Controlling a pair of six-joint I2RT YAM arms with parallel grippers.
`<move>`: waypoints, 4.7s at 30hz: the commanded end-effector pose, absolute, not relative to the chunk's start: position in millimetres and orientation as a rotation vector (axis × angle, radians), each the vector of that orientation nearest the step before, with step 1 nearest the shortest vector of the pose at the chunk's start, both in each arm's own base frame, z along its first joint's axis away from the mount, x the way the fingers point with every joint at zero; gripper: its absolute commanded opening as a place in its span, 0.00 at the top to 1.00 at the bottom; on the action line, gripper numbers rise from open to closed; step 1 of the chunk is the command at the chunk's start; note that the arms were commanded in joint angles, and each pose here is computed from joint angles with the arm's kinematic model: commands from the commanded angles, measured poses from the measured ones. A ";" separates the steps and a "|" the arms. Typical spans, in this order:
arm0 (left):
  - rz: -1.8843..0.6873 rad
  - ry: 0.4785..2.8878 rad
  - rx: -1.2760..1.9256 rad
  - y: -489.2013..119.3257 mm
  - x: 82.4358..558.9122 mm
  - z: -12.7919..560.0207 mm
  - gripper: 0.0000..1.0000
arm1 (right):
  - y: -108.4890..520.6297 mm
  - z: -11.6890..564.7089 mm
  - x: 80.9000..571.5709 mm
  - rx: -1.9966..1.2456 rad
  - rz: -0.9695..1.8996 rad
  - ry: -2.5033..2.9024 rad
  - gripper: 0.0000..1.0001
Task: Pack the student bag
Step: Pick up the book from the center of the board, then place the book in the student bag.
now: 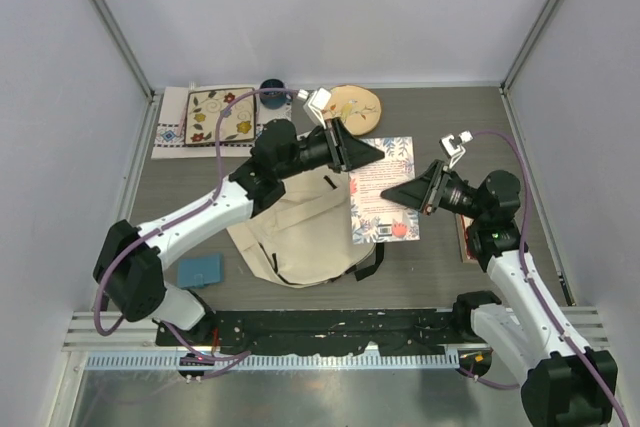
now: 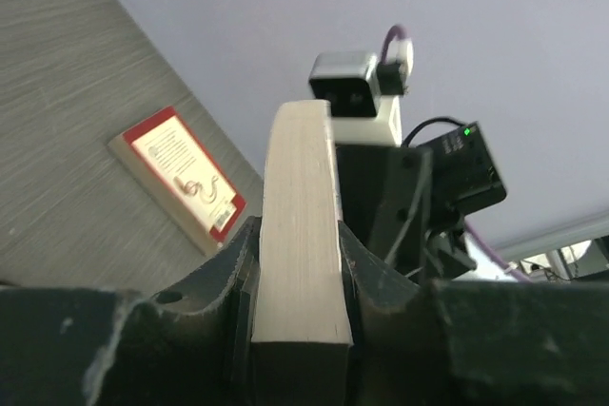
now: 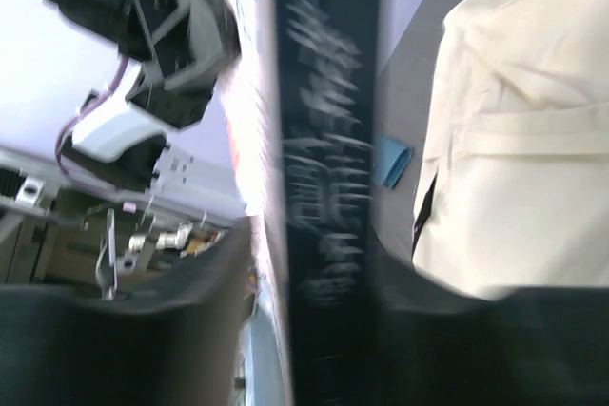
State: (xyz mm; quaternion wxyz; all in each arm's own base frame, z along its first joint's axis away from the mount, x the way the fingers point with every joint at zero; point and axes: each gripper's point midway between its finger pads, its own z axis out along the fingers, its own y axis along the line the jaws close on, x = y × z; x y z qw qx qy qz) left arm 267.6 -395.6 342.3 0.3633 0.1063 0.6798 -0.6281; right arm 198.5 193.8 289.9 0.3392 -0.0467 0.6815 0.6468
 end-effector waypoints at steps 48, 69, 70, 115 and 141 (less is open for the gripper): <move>-1.386 1.417 -0.658 -229.5 284.7 338.6 1.00 | 295.9 260.9 204.8 0.312 1.840 1.630 0.27; -0.956 1.879 -0.340 -230.0 270.5 264.9 0.01 | 226.0 268.5 220.1 0.450 1.387 1.606 0.99; -0.938 1.907 -0.314 -229.3 267.1 258.0 0.01 | 216.9 251.9 220.3 0.471 1.299 1.671 0.99; -0.297 2.322 0.915 -352.2 148.1 76.4 0.43 | 88.0 252.5 202.5 0.734 0.800 1.601 0.99; -0.223 2.170 0.504 -308.7 220.3 184.0 1.00 | 78.7 243.7 188.4 0.742 0.786 1.655 0.99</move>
